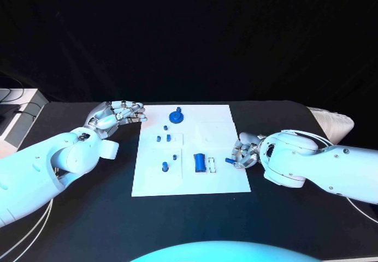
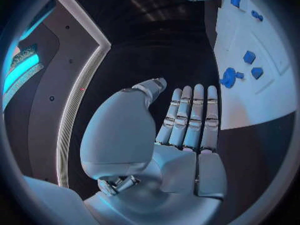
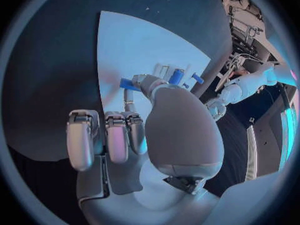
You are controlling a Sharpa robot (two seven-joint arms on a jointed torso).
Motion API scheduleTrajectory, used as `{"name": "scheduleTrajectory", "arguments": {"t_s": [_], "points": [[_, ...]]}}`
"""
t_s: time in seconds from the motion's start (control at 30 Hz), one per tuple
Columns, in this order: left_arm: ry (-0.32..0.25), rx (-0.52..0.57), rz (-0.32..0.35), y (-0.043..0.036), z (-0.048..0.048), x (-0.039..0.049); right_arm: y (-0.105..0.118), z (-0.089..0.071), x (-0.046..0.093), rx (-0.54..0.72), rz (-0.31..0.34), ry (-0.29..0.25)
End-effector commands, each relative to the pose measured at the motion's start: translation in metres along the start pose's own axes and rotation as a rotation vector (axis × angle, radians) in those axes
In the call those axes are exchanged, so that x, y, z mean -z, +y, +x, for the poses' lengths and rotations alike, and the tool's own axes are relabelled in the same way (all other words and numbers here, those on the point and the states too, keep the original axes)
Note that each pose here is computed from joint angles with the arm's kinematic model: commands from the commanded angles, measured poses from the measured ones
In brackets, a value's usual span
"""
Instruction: Assemble the parts on the task board
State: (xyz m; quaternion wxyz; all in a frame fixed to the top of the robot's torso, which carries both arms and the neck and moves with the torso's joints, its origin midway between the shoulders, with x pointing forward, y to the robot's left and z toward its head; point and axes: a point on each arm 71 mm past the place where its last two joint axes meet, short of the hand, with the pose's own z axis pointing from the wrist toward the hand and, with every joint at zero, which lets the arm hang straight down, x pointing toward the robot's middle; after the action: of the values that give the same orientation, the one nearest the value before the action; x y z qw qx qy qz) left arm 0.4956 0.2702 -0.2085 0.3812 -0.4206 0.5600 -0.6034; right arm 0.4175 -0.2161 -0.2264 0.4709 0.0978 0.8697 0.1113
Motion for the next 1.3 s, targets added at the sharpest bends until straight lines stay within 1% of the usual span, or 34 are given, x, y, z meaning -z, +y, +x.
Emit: {"name": "scheduleTrajectory", "arguments": {"t_s": [0.03, 0.33, 0.47, 0.7, 0.9, 1.3], "points": [[0.011, 0.008, 0.006, -0.0008, 0.0021, -0.0004, 0.007, 0.002, 0.002, -0.044, -0.009, 0.013], [0.015, 0.009, 0.006, -0.0009, 0.0029, -0.0004, 0.026, 0.007, -0.003, -0.077, -0.042, 0.037], [0.016, 0.009, 0.006, -0.001, 0.0031, -0.0003, 0.031, 0.009, -0.006, -0.102, -0.041, 0.051], [0.016, 0.007, 0.004, -0.0013, 0.0025, 0.0003, 0.036, 0.015, -0.01, -0.138, -0.033, 0.07], [0.017, 0.005, 0.003, -0.0014, 0.0021, 0.0007, 0.038, 0.018, -0.011, -0.158, -0.029, 0.073], [0.022, 0.004, -0.002, -0.0015, 0.0019, 0.0013, 0.037, 0.019, -0.012, -0.148, -0.02, 0.093]]}}
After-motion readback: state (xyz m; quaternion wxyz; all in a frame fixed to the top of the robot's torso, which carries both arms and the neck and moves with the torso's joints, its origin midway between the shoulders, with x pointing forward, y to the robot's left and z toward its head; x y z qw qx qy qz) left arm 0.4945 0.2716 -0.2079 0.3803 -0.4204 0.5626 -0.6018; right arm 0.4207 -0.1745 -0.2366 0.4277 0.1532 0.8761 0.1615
